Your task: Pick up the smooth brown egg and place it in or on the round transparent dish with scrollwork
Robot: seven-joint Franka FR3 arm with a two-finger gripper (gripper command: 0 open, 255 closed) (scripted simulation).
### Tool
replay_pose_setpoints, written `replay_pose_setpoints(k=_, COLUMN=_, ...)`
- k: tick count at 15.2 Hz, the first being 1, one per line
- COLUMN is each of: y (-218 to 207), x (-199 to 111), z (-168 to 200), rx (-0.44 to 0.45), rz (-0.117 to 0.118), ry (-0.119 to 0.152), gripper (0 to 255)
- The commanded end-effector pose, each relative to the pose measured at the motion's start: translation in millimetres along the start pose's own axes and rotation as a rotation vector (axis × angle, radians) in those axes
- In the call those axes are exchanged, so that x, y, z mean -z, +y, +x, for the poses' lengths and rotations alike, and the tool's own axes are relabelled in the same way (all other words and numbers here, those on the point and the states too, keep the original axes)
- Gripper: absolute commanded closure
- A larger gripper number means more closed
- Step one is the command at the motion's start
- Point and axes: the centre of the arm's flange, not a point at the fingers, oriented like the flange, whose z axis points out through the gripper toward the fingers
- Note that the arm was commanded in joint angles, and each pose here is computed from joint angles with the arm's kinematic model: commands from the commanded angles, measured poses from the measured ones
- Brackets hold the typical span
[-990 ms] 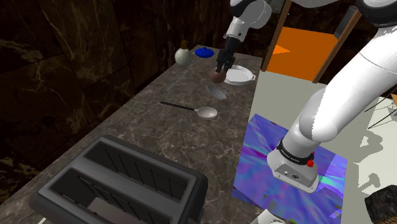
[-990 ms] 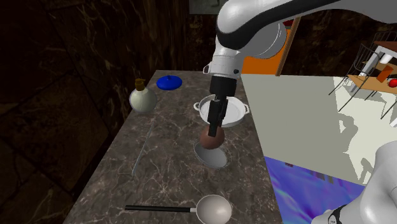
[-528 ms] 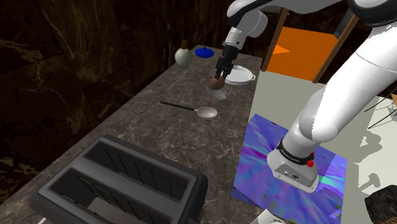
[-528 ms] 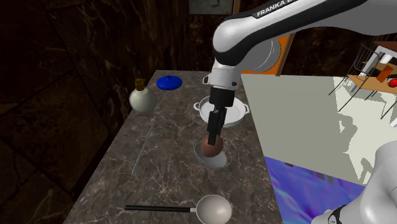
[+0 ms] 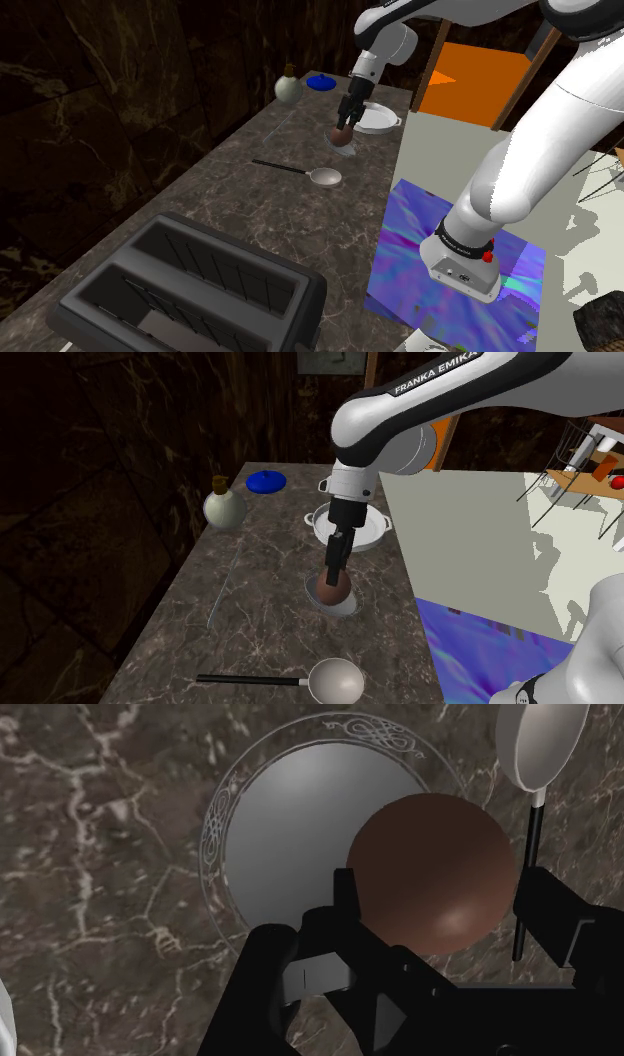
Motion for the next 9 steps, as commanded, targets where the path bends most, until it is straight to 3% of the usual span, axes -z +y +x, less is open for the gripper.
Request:
replay_pose_setpoints(k=1, y=0.0, x=0.0, z=0.0, rx=0.0, rz=0.0, ry=0.0, gripper=255)
replay_pose_setpoints(k=3, y=0.0, x=0.0, z=0.0, rx=0.0, rz=0.0, ry=0.0, gripper=255)
replay_pose_setpoints(k=4, y=0.0, x=0.0, z=0.0, rx=0.0, rz=0.0, ry=0.0, gripper=0)
replay_pose_setpoints(k=9, y=0.0, x=0.0, z=0.0, rx=0.0, rz=0.0, ry=0.0, gripper=0)
